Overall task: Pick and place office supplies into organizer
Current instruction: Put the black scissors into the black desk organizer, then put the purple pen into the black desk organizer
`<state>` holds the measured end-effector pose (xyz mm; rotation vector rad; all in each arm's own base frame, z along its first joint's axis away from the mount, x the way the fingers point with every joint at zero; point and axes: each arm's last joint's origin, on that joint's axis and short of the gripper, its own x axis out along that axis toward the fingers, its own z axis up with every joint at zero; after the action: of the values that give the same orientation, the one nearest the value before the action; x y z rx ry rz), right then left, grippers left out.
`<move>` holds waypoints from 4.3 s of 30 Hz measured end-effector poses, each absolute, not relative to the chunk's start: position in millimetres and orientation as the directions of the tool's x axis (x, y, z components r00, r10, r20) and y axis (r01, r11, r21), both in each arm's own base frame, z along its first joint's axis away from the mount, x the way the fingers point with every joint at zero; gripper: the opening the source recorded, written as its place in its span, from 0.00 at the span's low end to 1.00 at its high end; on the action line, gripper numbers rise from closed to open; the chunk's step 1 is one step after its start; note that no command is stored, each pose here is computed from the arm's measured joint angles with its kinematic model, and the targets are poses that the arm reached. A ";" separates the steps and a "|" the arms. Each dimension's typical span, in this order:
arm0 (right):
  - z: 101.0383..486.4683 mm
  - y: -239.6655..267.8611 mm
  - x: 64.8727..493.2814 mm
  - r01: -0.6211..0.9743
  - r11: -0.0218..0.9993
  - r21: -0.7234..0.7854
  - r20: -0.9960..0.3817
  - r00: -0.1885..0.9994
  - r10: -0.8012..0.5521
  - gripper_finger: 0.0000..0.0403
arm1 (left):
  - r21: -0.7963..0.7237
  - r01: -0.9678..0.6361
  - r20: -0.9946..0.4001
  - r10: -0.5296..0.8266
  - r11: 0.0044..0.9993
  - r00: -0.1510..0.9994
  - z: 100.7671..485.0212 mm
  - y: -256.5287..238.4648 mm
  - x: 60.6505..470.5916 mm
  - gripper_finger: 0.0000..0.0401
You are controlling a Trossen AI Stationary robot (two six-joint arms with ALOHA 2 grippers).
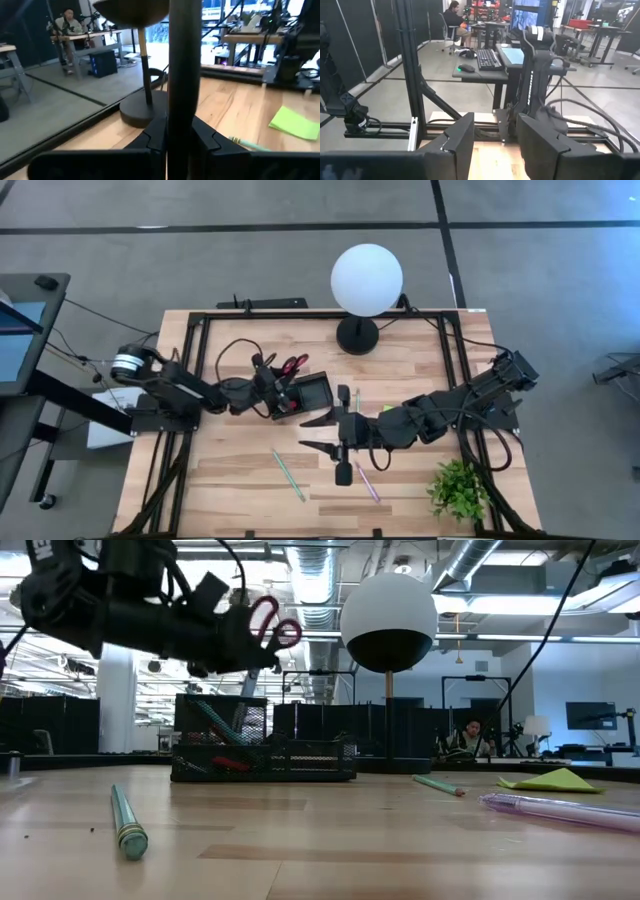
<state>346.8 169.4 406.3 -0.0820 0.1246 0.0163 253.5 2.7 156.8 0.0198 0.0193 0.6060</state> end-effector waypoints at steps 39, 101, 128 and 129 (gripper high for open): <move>370.4 171.5 330.6 0.183 0.978 0.103 -0.441 0.890 -0.120 0.34 | 0.309 -0.743 0.068 0.765 0.594 0.640 188.2 -35.1 278.9 0.43; 155.1 167.5 336.1 0.783 0.600 0.163 -0.773 0.479 -0.415 0.32 | 0.532 -0.334 -0.082 0.440 0.778 0.894 253.9 -112.1 160.9 0.50; 164.0 186.5 341.6 0.508 0.840 0.193 -0.875 0.476 -0.087 0.32 | 0.548 -0.325 -0.090 0.440 0.771 0.893 252.4 -111.8 160.5 0.50; 164.2 186.9 342.4 0.484 0.852 0.198 -0.877 0.476 -0.066 0.32 | 0.548 -0.325 -0.090 0.440 0.771 0.893 252.4 -111.8 160.5 0.50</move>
<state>342.4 186.9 164.2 0.4573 1.0277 -0.3510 160.5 -111.8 252.4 0.5517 0.2190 0.4182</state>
